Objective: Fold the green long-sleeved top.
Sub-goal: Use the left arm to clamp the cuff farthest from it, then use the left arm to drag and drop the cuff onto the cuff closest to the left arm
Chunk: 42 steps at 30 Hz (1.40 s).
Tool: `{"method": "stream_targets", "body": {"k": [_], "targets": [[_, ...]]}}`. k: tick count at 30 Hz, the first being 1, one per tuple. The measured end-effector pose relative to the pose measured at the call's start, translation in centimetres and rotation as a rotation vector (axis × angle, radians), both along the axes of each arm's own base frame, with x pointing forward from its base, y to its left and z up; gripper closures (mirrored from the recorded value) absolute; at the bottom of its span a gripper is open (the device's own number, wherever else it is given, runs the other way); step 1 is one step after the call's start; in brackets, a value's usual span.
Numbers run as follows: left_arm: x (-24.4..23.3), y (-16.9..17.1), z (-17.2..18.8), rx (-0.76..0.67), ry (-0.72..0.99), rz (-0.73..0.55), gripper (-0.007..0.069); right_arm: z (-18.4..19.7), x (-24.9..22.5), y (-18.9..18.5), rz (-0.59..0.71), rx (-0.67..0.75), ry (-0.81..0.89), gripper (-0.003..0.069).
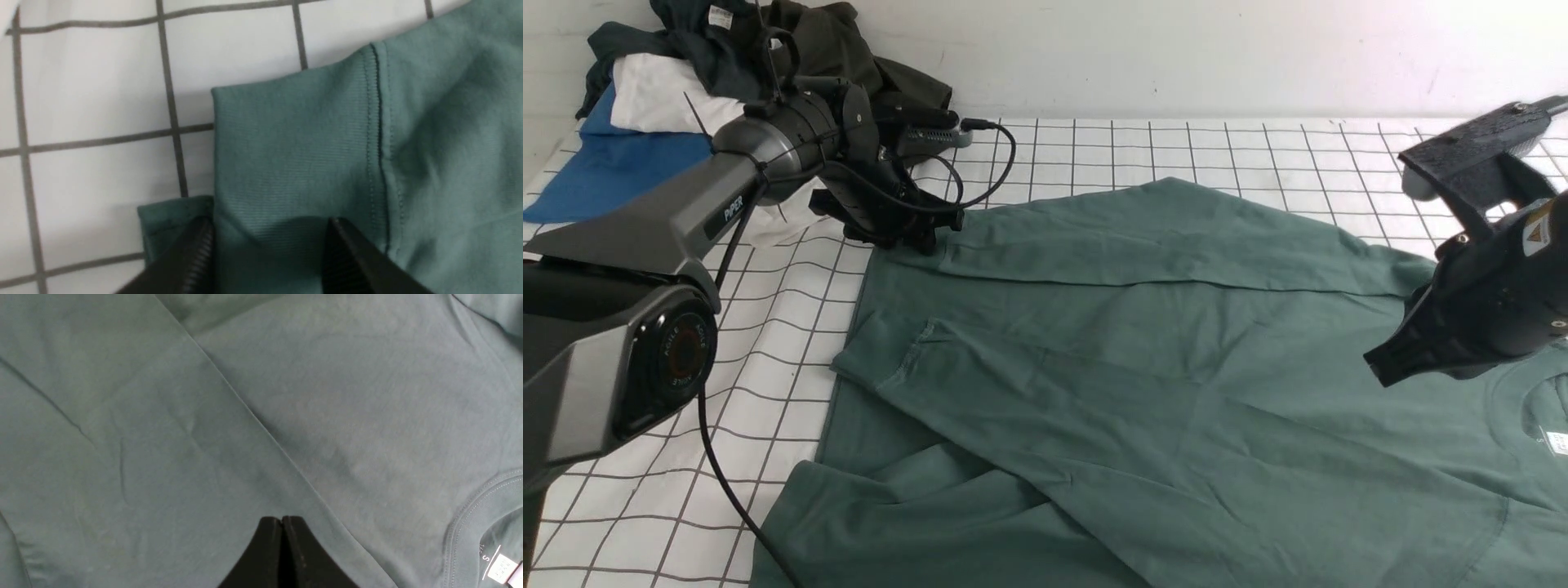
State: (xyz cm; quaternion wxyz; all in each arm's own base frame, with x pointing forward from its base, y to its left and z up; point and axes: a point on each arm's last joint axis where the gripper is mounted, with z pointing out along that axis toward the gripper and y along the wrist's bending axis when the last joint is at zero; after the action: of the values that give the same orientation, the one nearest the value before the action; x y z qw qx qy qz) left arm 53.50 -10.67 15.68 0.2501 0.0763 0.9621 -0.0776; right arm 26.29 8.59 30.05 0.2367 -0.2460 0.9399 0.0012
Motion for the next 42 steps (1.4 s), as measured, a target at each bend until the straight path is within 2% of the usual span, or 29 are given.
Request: {"method": "stream_targets", "body": {"k": [3, 7, 11, 14, 15, 21, 23, 28, 30, 32, 34, 37, 38, 42], "targets": [[0.2, -0.1, 1.3, 0.000, -0.014, -0.011, 0.0515, 0.0, 0.0, 0.0, 0.000, 0.000, -0.001, 0.0673], [0.2, -0.1, 3.2, 0.007, -0.023, -0.041, 0.0616, 0.0, 0.0, 0.0, 0.002, -0.001, -0.001, 0.0673], [-0.5, -0.2, 5.4, 0.006, -0.003, -0.064, 0.0623, 0.0, 0.0, 0.0, 0.004, -0.002, -0.001, 0.0673], [-1.9, -0.2, 9.0, -0.009, 0.004, -0.101, 0.0623, 0.0, 0.0, 0.0, 0.009, -0.004, -0.002, 0.0673], [-3.0, -0.2, 11.3, -0.019, 0.010, -0.133, 0.0623, 0.0, 0.0, 0.0, 0.011, -0.005, -0.003, 0.0673], [-7.4, 0.4, 19.0, -0.025, -0.080, -0.174, 0.0623, 0.4, -0.5, -0.2, 0.012, -0.010, 0.009, 0.0673], [-8.9, 0.7, 20.1, -0.025, -0.075, -0.174, 0.0623, 0.9, -0.9, -0.3, 0.011, -0.009, 0.004, 0.0673], [-13.1, 1.5, 19.0, -0.016, 0.042, -0.174, 0.0623, 3.5, -3.2, -1.0, 0.009, 0.022, -0.067, 0.0673], [-15.1, 1.8, 16.3, -0.004, 0.161, -0.169, 0.0623, 4.8, -4.6, -1.4, 0.008, 0.050, -0.097, 0.0673], [-15.7, 2.0, 15.1, -0.001, 0.193, -0.165, 0.0623, 5.2, -5.2, -1.5, 0.007, 0.063, -0.102, 0.0673], [-16.9, 2.3, 11.7, 0.018, 0.262, -0.150, 0.0623, 5.7, -6.3, -1.6, 0.009, 0.095, -0.089, 0.0673], [-17.5, 2.6, 9.6, 0.042, 0.298, -0.143, 0.0622, 5.8, -6.8, -1.5, 0.018, 0.108, -0.065, 0.0673], [-18.0, 2.8, 8.2, 0.059, 0.327, -0.142, 0.0610, 5.8, -7.1, -1.5, 0.027, 0.113, -0.038, 0.0673], [-18.7, 3.2, 6.6, 0.090, 0.362, -0.143, 0.0532, 5.6, -7.6, -1.3, 0.042, 0.130, 0.013, 0.0673]]}}
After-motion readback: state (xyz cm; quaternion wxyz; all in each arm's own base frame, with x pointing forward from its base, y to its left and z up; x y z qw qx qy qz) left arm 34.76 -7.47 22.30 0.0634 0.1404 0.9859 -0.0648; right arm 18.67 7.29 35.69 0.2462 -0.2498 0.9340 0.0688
